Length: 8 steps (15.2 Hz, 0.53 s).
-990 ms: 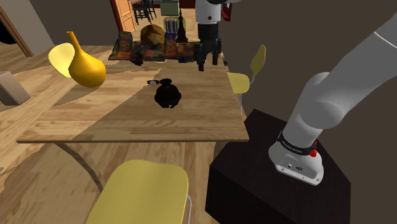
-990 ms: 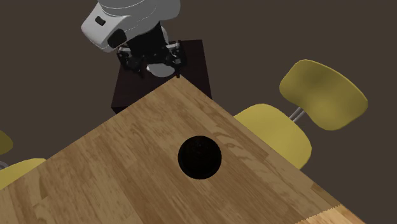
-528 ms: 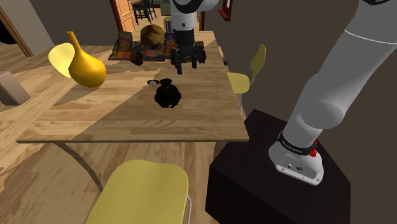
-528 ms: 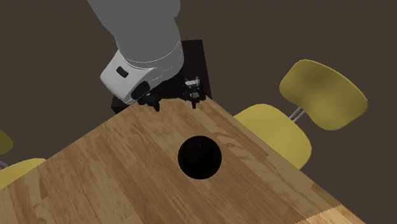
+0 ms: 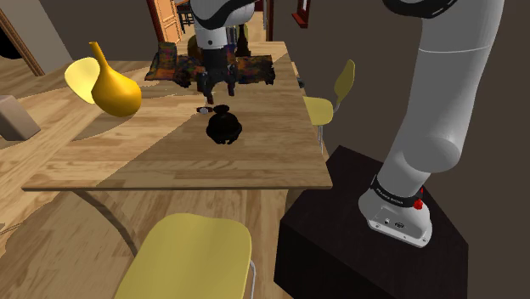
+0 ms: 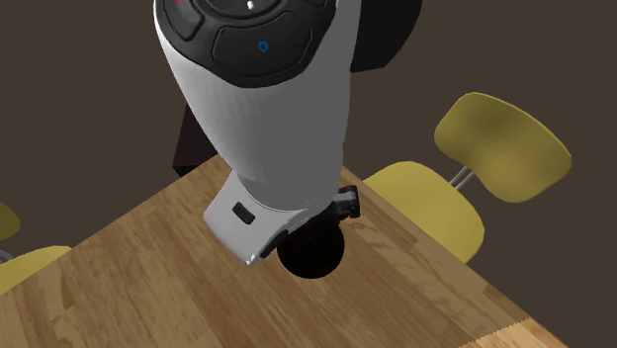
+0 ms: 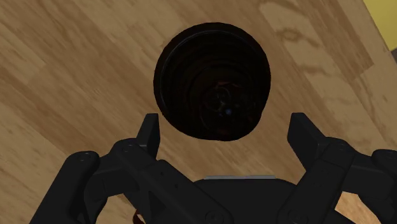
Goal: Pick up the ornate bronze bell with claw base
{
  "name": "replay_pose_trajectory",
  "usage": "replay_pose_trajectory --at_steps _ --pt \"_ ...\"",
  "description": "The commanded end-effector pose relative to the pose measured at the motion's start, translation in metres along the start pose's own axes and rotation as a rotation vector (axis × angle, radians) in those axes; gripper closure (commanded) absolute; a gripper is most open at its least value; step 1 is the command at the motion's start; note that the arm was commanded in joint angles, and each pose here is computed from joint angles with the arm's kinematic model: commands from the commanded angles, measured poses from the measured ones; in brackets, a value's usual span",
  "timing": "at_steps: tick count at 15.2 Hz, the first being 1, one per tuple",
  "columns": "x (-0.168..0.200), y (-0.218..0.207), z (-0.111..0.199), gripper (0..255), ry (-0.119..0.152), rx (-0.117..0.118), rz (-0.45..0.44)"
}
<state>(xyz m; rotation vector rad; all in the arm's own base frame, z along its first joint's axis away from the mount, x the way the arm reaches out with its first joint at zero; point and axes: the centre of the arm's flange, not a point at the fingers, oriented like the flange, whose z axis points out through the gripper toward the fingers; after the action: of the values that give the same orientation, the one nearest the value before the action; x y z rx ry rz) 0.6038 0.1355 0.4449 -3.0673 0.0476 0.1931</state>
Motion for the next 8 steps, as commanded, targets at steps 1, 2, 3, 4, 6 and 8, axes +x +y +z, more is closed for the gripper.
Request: replay_pose_trajectory --at_steps 1,2,3,4,6,8 --pt "0.01 -0.009 0.003 0 0.0 0.001 -0.001" --pt "0.011 -0.008 0.009 0 0.0 0.001 -0.001" --pt "0.011 -0.008 0.014 0 0.0 0.001 -0.001" --pt "0.012 -0.008 0.019 0 0.0 0.001 -0.001" --pt "0.013 -0.007 0.03 0 0.0 0.001 -0.001" --pt "0.015 -0.006 0.043 0 0.0 0.001 -0.001"
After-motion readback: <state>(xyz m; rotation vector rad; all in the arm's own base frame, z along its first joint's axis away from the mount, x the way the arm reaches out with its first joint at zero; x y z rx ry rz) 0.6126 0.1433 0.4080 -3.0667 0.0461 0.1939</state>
